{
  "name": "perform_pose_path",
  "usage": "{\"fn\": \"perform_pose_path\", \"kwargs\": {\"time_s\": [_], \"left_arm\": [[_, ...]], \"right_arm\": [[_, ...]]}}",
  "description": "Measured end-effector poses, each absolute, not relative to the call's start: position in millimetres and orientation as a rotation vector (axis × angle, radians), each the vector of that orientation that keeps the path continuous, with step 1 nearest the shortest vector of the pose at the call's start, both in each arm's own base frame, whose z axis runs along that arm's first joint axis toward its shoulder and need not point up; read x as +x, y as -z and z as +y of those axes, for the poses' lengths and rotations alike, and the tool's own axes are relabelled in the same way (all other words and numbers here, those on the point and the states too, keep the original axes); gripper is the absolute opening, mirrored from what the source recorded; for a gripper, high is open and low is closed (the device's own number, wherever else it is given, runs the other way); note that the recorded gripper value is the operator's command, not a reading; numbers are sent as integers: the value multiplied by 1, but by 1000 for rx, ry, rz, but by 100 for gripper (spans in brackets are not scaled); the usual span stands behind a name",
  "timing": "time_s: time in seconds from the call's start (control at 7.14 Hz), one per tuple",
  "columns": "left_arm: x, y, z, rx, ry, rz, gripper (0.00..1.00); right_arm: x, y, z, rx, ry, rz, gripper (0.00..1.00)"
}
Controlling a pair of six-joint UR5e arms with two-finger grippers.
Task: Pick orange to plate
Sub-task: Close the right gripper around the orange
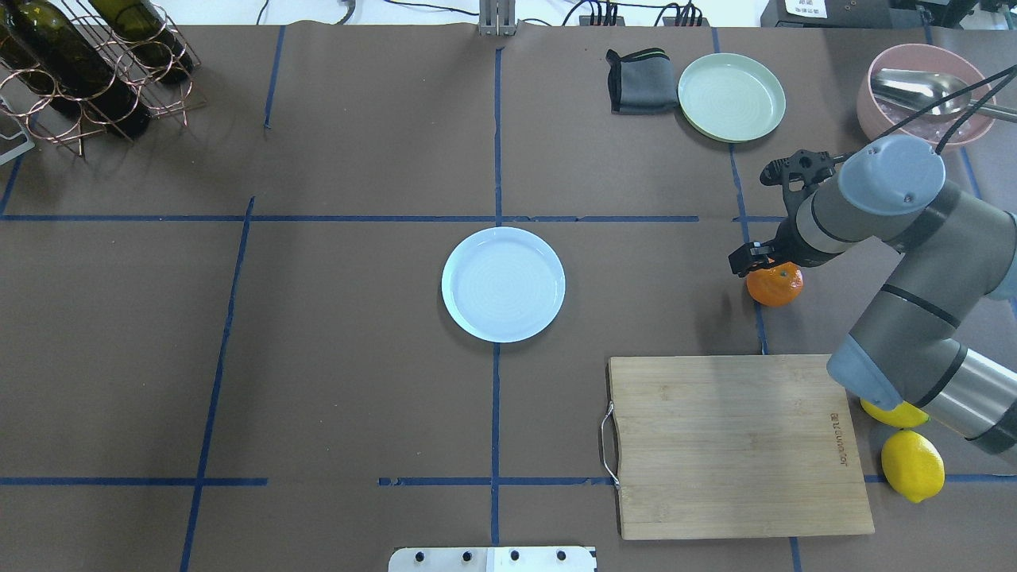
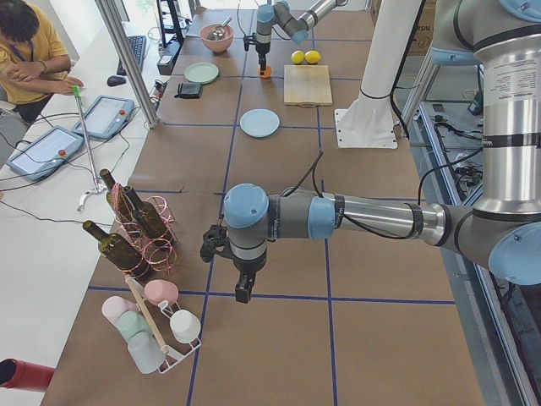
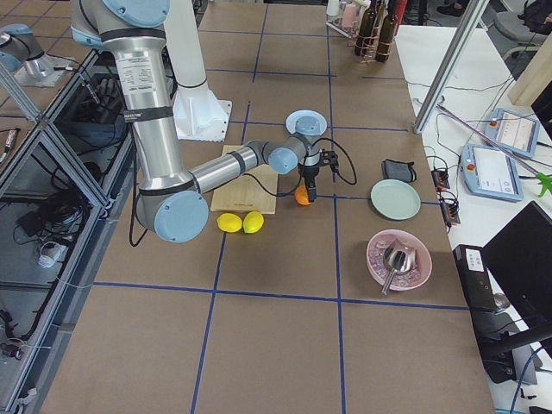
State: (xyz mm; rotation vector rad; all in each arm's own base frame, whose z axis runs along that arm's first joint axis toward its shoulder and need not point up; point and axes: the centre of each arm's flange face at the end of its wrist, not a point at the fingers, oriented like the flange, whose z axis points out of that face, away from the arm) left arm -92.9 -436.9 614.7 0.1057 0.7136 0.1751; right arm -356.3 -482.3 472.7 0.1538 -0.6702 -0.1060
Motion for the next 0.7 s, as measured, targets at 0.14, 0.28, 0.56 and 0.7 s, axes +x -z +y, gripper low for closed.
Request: {"fn": "perform_pose_path", "kwargs": {"time_s": [0.14,0.28,0.56,0.7], "left_arm": [[-93,-614,-437,106,-175,714,100],[-93,-614,-437,107,-176,713,100],[-93,-614,-437,107,-176,714,100],[-93,-614,-437,107,-176,714,100]], "right_arm": [[-363,-478,-479,150,113,-657,53],[-369,-480,-477,148,119,-652,1],[-375,-470,-477,147,124,-667,0],[-379,-456,-479,155,126,-681,0]]}}
